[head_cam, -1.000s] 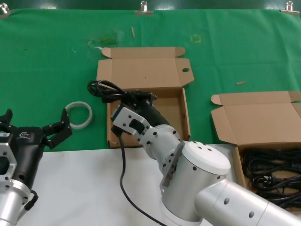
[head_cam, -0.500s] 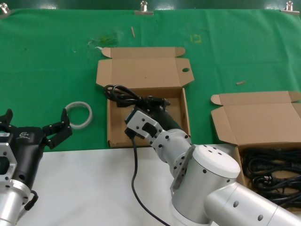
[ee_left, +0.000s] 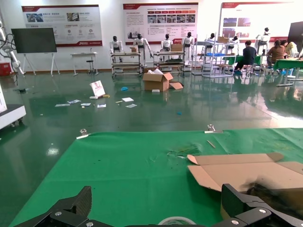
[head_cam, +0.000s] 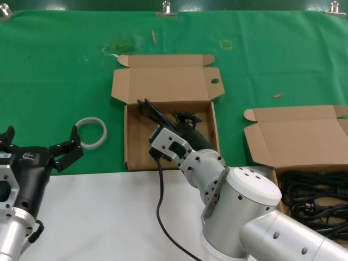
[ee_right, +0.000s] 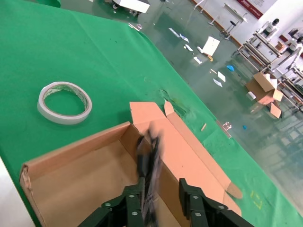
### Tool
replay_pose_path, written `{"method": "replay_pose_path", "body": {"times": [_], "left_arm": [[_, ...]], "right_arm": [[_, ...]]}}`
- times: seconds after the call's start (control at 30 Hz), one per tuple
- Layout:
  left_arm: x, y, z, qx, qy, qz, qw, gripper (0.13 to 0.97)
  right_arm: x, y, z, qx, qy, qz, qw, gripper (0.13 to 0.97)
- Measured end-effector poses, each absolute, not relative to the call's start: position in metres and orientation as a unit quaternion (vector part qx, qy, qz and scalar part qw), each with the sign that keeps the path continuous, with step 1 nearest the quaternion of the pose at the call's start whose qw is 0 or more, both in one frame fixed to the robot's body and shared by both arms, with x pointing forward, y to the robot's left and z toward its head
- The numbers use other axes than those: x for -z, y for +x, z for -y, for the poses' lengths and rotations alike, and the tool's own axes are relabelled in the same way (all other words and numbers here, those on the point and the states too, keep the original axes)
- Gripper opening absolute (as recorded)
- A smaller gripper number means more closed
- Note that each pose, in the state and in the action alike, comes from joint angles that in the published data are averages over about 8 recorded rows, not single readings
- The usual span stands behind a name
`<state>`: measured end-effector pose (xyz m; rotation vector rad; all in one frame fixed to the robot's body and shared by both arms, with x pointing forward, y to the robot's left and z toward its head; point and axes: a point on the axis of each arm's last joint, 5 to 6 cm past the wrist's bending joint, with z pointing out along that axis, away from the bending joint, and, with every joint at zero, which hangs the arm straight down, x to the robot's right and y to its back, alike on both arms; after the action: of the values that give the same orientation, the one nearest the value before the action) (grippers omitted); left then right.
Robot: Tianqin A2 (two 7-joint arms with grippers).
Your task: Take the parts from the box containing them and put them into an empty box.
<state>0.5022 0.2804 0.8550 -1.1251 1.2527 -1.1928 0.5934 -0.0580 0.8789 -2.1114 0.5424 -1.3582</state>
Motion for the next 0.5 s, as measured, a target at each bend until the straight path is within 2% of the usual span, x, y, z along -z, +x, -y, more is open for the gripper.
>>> {"method": "replay_pose_path", "body": {"times": [0.2, 0.5], "left_arm": [[-0.855, 0.5022, -0.2804, 0.496, -0.468, -0.521, 0.513, 0.965], [-0.855, 0.5022, -0.2804, 0.496, -0.468, -0.521, 0.513, 0.965]], "right_arm": [[-0.8789, 0.5934, 0.058, 0.507, -0.789, -0.203, 0.283, 0.308], [-0.8789, 0.5934, 0.058, 0.507, -0.789, -0.203, 0.283, 0.446]]}}
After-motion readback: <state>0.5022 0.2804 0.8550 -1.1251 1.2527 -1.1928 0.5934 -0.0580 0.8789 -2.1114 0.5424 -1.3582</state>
